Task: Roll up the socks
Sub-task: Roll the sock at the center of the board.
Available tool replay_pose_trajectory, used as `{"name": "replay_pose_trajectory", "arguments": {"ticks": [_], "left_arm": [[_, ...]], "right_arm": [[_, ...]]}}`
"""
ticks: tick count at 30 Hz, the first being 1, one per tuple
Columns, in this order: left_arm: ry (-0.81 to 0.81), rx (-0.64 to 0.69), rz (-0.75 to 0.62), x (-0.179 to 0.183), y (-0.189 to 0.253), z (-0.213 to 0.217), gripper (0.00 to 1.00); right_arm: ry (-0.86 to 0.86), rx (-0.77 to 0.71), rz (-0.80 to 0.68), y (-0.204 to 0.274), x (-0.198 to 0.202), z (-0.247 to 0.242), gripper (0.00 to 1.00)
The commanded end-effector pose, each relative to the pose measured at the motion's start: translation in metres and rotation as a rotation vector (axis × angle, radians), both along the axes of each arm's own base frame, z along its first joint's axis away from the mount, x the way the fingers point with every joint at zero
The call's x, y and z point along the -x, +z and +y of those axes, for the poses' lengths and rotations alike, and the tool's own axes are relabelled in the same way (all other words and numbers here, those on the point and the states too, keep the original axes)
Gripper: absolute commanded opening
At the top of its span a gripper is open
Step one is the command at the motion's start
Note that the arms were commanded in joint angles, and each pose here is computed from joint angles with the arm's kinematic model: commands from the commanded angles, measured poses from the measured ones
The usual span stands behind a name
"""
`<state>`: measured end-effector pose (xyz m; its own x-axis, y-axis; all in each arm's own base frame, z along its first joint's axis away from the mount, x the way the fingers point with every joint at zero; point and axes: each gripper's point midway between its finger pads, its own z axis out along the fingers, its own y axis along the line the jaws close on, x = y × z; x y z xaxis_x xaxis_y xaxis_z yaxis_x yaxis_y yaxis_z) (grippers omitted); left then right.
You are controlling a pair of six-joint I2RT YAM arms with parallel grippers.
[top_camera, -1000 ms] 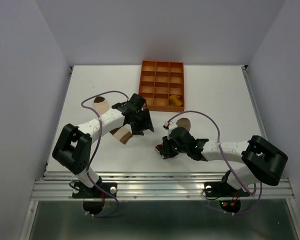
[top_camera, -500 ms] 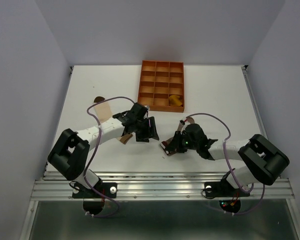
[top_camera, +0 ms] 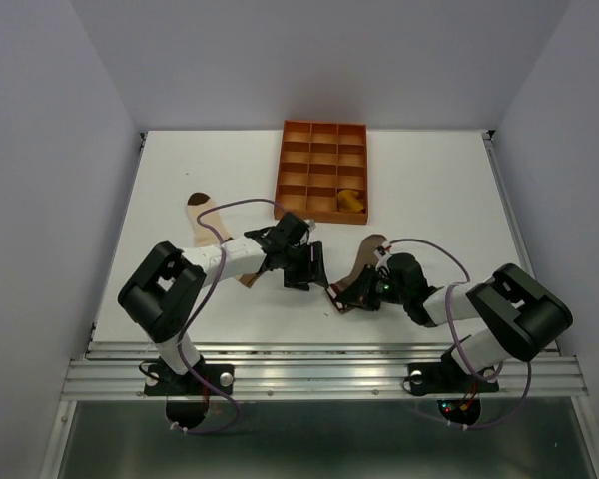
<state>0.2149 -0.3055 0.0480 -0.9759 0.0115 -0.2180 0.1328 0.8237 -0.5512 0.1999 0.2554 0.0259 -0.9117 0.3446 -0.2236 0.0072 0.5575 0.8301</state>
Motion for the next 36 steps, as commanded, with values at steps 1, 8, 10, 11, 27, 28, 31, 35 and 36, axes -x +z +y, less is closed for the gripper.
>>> {"name": "replay_pose_trajectory", "arguments": {"ticks": [1,8,10,11,27,28,31,35,36], "left_arm": [[-0.062,0.056,-0.051,-0.006,0.013,-0.022,0.66],[-0.091,0.092,-0.053,-0.004,0.013,-0.034,0.66],[-0.095,0.086,-0.044,-0.004,0.008,-0.035,0.66],[-0.095,0.079,-0.040,-0.003,0.005,-0.035,0.66],[-0.148,0.065,0.006,0.009,-0.021,-0.054,0.38],[-0.149,0.059,0.009,0.008,-0.024,-0.056,0.34],[-0.129,0.020,0.021,0.007,-0.031,-0.053,0.00],[-0.069,-0.099,0.028,0.004,-0.040,-0.036,0.00],[-0.044,-0.129,0.008,-0.002,-0.038,-0.032,0.00]], "right_arm": [[-0.051,0.020,0.093,-0.020,0.008,-0.014,0.01],[-0.068,0.024,0.149,-0.031,0.008,-0.020,0.01],[-0.070,0.025,0.160,-0.033,0.009,-0.020,0.01],[-0.079,0.023,0.165,-0.033,0.008,-0.022,0.01],[-0.028,0.016,0.127,-0.032,0.006,-0.023,0.01],[-0.021,0.019,0.123,-0.032,0.006,-0.023,0.01],[-0.018,0.040,0.113,-0.033,0.003,-0.024,0.02],[0.018,0.074,0.065,-0.028,-0.002,-0.024,0.15],[0.036,0.077,0.024,-0.020,-0.006,-0.022,0.20]]}}
